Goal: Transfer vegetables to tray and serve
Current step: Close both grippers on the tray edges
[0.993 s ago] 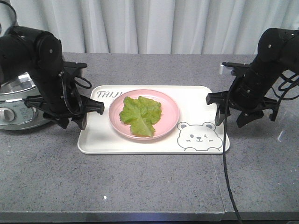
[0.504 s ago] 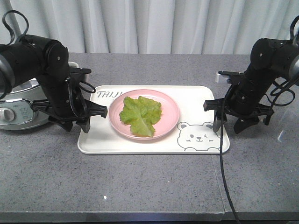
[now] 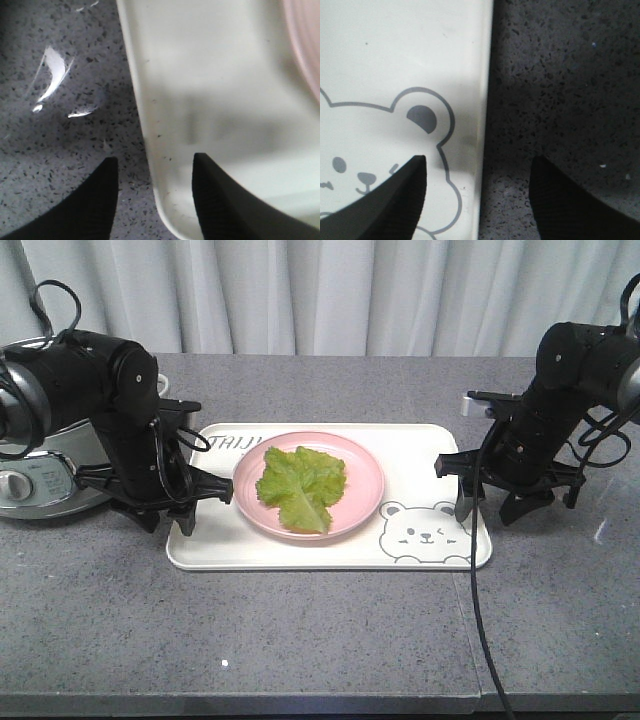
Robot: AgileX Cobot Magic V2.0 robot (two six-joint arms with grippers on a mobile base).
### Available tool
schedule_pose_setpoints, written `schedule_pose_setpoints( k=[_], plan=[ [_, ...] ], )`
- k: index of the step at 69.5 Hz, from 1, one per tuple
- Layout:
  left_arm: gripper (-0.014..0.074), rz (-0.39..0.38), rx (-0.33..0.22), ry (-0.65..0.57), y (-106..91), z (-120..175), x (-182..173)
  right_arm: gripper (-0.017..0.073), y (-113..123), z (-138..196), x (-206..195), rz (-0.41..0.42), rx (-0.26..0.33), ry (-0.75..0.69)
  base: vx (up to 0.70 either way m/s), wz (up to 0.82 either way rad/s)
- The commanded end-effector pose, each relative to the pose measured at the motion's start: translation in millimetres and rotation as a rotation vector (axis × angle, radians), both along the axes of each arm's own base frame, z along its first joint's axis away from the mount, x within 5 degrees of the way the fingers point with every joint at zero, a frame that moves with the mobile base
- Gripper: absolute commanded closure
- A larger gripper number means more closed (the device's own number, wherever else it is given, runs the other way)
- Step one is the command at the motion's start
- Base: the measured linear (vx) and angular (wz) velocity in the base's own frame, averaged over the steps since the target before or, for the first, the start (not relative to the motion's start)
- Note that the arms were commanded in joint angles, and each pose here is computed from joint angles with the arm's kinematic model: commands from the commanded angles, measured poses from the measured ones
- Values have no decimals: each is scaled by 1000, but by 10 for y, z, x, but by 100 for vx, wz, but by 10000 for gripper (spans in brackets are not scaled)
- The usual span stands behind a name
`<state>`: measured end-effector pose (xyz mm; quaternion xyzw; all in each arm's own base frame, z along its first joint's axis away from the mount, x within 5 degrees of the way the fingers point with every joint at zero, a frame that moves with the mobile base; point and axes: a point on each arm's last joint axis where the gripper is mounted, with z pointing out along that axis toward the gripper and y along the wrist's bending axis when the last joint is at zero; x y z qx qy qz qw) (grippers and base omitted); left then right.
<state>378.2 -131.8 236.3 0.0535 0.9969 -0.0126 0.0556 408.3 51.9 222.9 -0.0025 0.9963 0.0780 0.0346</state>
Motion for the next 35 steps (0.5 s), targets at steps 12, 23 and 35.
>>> schedule_pose_setpoints(
  k=[12, 23, 35],
  plan=[
    [253, -3, -34, -76, -21, 225, -13, 117, -4, 110, 9, 14, 2, -26, 0, 0],
    [253, -3, -37, -83, -23, 227, -6, 117, -3, 76, 20, 13, 2, -20, 0, 0],
    [253, -3, -31, -67, -26, 185, 1, 117, -3, 78, 23, 12, 2, -23, 0, 0]
  ],
)
